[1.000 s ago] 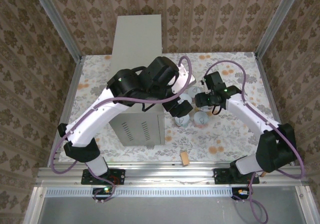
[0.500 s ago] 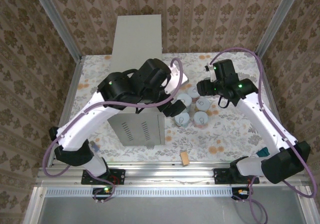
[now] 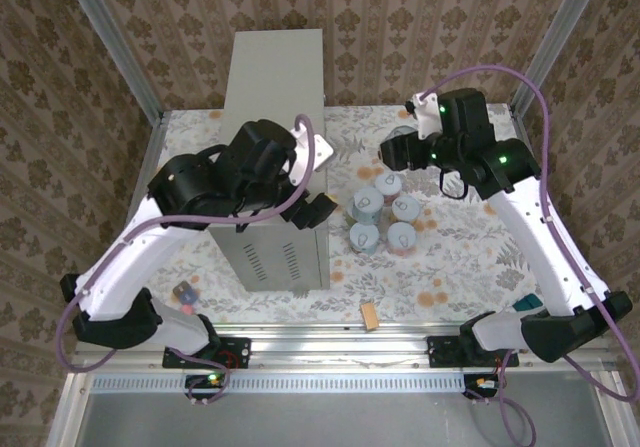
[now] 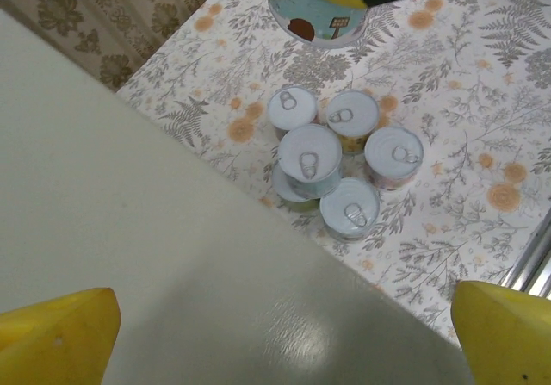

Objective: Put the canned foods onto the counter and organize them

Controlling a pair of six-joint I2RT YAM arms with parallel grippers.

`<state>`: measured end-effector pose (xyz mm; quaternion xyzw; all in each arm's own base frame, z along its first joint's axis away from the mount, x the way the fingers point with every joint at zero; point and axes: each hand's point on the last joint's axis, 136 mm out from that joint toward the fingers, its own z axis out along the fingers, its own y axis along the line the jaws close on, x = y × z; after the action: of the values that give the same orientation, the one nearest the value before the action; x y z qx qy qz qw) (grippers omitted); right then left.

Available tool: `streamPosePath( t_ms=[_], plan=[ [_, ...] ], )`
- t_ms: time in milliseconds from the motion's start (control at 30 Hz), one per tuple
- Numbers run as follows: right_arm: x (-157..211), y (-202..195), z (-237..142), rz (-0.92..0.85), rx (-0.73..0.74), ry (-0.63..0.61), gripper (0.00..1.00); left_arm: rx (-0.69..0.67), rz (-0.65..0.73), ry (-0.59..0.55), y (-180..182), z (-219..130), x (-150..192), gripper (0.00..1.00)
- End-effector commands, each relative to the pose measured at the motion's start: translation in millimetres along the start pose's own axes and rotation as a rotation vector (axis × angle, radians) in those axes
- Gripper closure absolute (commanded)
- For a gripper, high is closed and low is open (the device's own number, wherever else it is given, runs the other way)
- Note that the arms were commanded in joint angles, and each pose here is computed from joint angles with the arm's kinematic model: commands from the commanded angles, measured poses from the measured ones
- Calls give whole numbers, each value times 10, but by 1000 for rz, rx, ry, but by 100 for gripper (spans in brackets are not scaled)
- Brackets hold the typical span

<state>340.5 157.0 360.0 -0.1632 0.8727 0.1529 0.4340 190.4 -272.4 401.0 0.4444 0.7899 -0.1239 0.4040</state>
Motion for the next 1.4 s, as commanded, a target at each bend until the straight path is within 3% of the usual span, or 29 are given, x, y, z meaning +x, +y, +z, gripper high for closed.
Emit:
streamPosePath(
  t_ms=[0,400,600,867,1367],
  plan=[
    [-222,271,-154,-49,-115,-55,31,-31,45,-26,75,-89,40,0],
    [-445,1015,-607,-80,-471,-117,31,77,152,-159,-113,-277,18,0],
    [-422,1267,-785,-96,-578,-127,32,39,221,-223,-129,-228,-152,0],
    [-373,1453,-929,-104,-631,-144,32,-42,262,-271,-76,-174,-422,0],
    [-391,1543,-982,-77,-587,-173,33,-40,252,-321,-129,-64,-675,5]
  ],
)
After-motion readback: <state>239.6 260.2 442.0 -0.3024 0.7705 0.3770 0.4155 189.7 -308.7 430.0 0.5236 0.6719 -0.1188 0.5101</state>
